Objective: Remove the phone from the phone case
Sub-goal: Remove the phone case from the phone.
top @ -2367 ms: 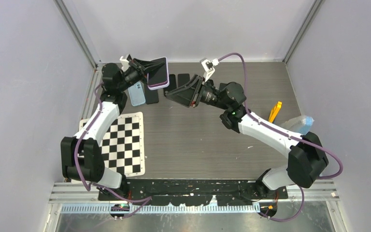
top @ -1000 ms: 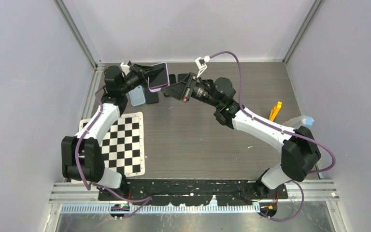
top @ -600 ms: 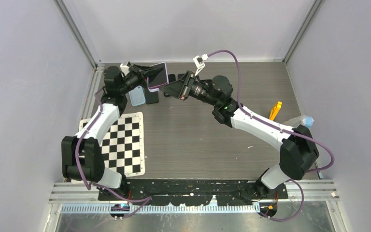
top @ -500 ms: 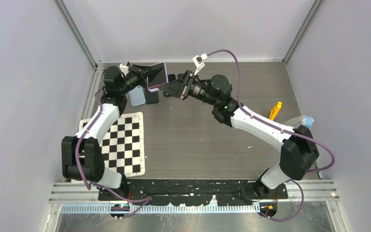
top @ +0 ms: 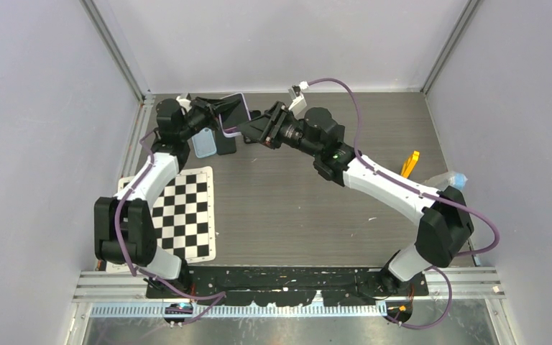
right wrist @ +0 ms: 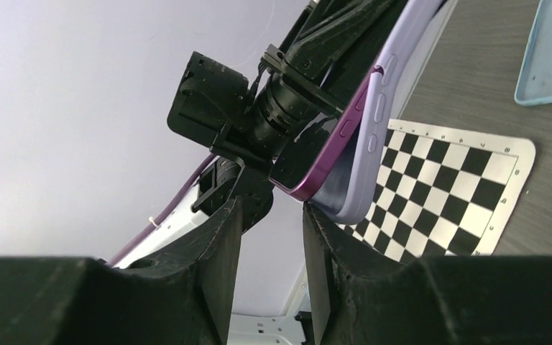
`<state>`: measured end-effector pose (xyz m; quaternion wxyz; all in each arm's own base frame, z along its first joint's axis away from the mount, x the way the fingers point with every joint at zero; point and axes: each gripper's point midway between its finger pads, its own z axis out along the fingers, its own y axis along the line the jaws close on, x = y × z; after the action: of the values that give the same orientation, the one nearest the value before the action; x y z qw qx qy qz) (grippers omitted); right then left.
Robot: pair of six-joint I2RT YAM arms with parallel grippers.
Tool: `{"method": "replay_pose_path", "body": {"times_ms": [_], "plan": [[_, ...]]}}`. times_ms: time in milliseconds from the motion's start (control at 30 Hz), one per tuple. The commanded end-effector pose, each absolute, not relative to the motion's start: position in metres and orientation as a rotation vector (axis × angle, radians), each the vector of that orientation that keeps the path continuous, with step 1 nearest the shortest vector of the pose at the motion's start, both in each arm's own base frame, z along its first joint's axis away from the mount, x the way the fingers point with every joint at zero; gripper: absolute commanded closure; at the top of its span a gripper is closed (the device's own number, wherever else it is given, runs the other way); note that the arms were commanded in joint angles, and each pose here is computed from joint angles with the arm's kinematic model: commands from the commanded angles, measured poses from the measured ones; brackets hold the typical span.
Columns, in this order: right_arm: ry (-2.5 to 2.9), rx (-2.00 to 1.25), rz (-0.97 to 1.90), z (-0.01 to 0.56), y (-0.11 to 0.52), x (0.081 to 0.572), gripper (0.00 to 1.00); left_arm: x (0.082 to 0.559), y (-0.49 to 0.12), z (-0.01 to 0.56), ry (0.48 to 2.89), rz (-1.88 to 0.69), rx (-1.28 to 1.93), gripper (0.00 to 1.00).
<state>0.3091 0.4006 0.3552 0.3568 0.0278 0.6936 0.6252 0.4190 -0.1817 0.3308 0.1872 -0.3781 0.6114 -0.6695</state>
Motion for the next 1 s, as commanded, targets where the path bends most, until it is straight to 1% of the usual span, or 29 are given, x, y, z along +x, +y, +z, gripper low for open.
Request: {"method": "replay_pose_path", "body": {"times_ms": [0,200,333,400,433,533,567,600,633,667,700,733,833,867,933,967], "plan": [[1.949,0.386,1.435,0.293,0.381,0.358,0.56,0.374,-0.209,0.404,1.699,-2.065,-0.656,1.00],[1.924,0.463,1.533,0.291,0.377,0.367,0.49,0.358,-0.219,0.415,1.686,-2.074,-0.436,1.00],[1.899,0.436,1.578,0.299,0.381,0.369,0.50,0.342,-0.227,0.414,1.704,-2.050,-0.307,1.00],[1.896,0.397,1.603,0.305,0.386,0.369,0.53,0.337,-0.228,0.412,1.704,-2.025,-0.275,1.00],[1.891,0.368,1.627,0.309,0.389,0.368,0.58,0.336,-0.229,0.411,1.712,-2.005,-0.256,1.00],[1.894,0.322,1.673,0.312,0.396,0.364,0.66,0.333,-0.229,0.410,1.726,-1.946,-0.206,1.00],[1.895,0.303,1.693,0.314,0.399,0.362,0.71,0.332,-0.229,0.411,1.734,-1.927,-0.193,1.00],[1.890,0.297,1.703,0.315,0.399,0.362,0.74,0.332,-0.228,0.410,1.746,-1.905,-0.187,1.00],[1.869,0.282,1.719,0.319,0.400,0.360,0.80,0.333,-0.228,0.409,1.757,-1.884,-0.183,0.98],[1.854,0.280,1.730,0.321,0.399,0.360,0.84,0.334,-0.228,0.408,1.772,-1.863,-0.185,0.94],[1.814,0.274,1.746,0.327,0.397,0.359,0.92,0.335,-0.227,0.407,1.788,-1.838,-0.195,0.89],[1.775,0.271,1.763,0.334,0.394,0.359,0.98,0.337,-0.226,0.406,1.794,-1.810,-0.188,0.81],[1.684,0.264,1.798,0.351,0.384,0.359,0.99,0.340,-0.224,0.399,1.828,-1.760,-0.207,0.51],[1.640,0.253,1.815,0.361,0.380,0.357,0.99,0.342,-0.223,0.397,1.835,-1.749,-0.216,0.43],[1.588,0.249,1.821,0.372,0.372,0.358,0.99,0.345,-0.219,0.392,1.841,-1.738,-0.230,0.32],[1.572,0.252,1.816,0.376,0.367,0.359,0.99,0.347,-0.217,0.391,1.840,-1.732,-0.234,0.28]]}}
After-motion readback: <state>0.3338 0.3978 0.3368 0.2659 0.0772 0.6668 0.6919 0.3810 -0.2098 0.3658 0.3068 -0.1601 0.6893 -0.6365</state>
